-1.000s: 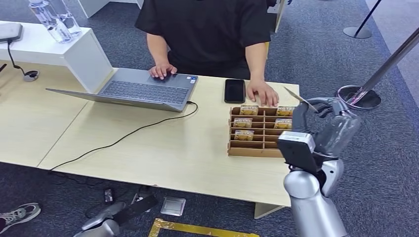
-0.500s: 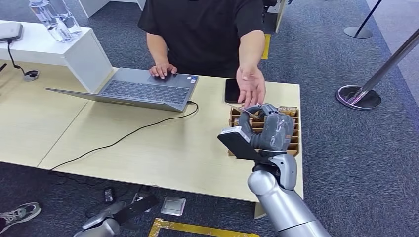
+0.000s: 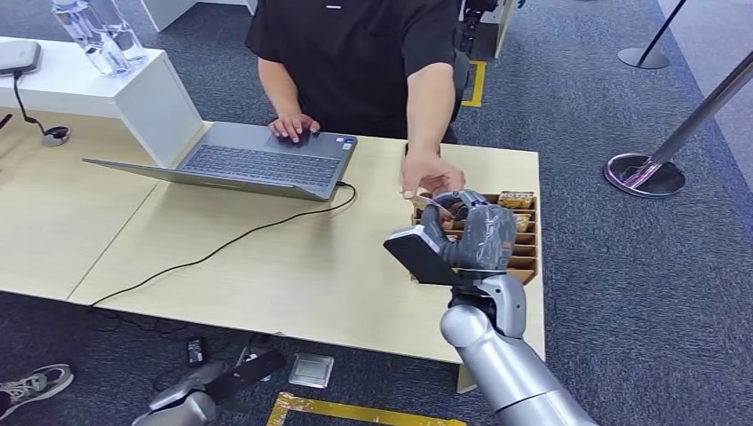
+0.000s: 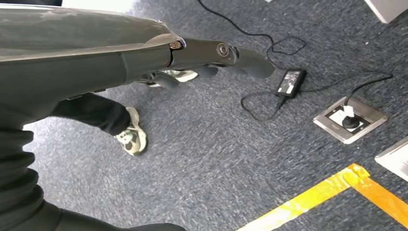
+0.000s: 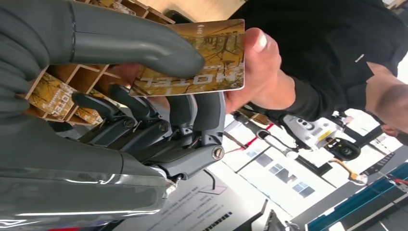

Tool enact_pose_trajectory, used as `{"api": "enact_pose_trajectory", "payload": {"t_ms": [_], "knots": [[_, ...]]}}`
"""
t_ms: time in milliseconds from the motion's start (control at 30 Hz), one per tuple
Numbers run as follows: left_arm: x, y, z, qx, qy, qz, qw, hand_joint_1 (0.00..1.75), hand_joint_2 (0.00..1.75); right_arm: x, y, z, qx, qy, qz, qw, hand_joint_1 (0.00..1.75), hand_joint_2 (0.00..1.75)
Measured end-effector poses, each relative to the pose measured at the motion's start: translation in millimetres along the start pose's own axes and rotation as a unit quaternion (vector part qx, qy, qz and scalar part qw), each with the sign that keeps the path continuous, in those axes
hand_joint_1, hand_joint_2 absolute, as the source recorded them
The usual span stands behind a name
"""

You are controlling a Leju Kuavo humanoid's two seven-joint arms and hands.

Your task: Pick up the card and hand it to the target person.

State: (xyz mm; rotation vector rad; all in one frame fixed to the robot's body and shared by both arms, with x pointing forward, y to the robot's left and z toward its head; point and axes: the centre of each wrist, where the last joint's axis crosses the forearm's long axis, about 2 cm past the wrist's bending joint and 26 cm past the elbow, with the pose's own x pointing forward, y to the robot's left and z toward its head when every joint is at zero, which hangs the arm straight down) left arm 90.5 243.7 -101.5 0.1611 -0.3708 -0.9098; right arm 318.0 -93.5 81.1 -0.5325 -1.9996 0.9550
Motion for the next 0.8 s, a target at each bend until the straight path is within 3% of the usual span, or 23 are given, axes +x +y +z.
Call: {"api": "enact_pose_trajectory", "payload": {"t_ms": [133, 167, 300, 567, 800], "knots": [[1, 1, 0, 0.001, 0.003, -0.006, 1.000, 0.00, 0.00, 0, 0, 0, 0.002, 0.001, 0.002, 1.000, 0.05, 1.75], [1, 1, 0, 0.002, 0.003, -0.005, 1.000, 0.00, 0.00, 0, 0, 0, 0.002, 0.000, 0.004, 1.000, 0.00, 1.75], [1, 0, 0, 0.002, 0.006, 0.001, 1.000, 0.00, 0.00, -2, -3, -1, -0.005, -0.003, 0.012, 1.000, 0.00, 0.00], [0, -1, 0, -0.001, 0.009, 0.003, 1.000, 0.00, 0.00, -20, -25, 0, -0.069, -0.016, 0.028, 0.997, 0.00, 0.00], [-2, -4, 1, 0.001, 0.015, 0.009, 1.000, 0.00, 0.00, -65, -46, 27, -0.124, 0.117, 0.041, 0.984, 0.00, 0.00]]}}
